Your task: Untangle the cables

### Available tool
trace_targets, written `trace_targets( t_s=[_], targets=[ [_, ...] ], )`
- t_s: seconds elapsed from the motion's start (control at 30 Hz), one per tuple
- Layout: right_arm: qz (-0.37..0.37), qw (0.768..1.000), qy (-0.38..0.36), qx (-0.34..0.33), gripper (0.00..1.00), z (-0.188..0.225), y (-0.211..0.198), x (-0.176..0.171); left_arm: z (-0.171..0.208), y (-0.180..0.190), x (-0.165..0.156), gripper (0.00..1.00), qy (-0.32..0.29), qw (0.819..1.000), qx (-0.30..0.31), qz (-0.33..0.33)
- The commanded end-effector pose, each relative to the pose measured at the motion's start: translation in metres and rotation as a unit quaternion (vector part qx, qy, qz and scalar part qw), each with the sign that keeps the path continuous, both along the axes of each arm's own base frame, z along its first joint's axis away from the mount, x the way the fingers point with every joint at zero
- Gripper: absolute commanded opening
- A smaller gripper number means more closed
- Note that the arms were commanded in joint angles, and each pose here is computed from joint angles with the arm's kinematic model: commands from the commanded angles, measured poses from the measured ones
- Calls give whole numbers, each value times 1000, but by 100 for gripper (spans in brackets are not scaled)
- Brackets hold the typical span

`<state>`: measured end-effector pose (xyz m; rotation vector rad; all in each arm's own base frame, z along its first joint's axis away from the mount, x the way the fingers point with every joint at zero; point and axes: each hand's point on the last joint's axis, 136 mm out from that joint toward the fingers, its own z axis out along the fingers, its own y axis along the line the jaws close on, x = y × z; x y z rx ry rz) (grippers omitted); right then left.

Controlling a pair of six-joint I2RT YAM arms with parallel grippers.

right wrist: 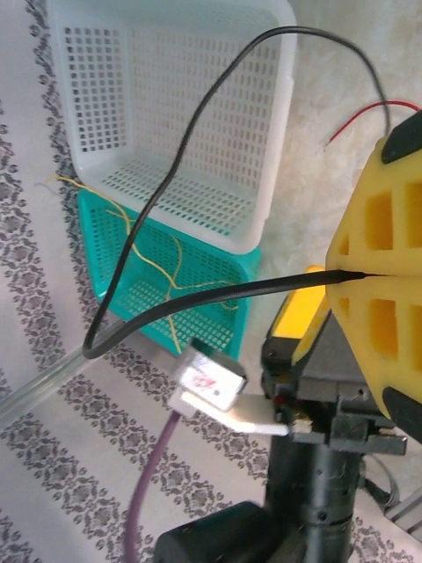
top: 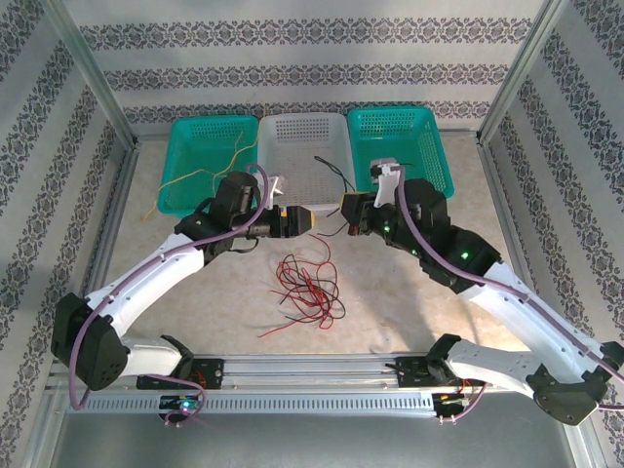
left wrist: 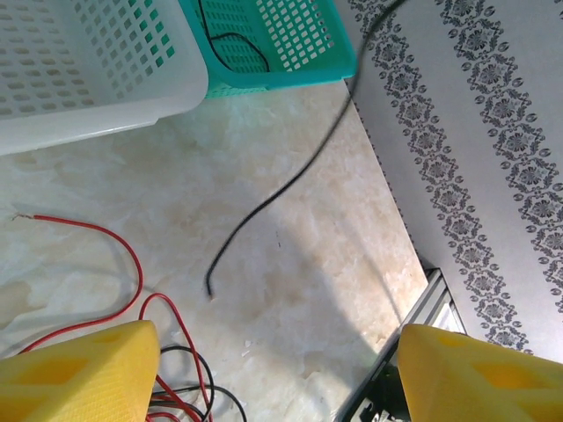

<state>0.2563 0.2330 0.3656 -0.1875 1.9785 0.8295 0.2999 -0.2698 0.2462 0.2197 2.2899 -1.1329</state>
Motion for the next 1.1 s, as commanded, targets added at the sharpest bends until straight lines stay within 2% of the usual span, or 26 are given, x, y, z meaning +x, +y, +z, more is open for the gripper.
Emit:
trace_targets(
  t_s=[0.0, 0.5, 0.87, 1.07],
  targets=[
    [-25, 1000, 2, -8, 0, 11, -12, 4, 11, -3, 0, 70, -25, 999, -22, -18],
    [-11, 999, -8, 36, 0, 63, -9, 14, 3, -25, 1, 60, 8, 992, -122, -29],
    [5, 998, -17, 62, 0, 84, -7, 16, -9, -29, 6, 45, 23, 991, -131, -20],
    [-1, 998, -23, 55, 0, 89, -10, 18, -14, -30, 7, 42, 31, 991, -132, -18]
  ],
)
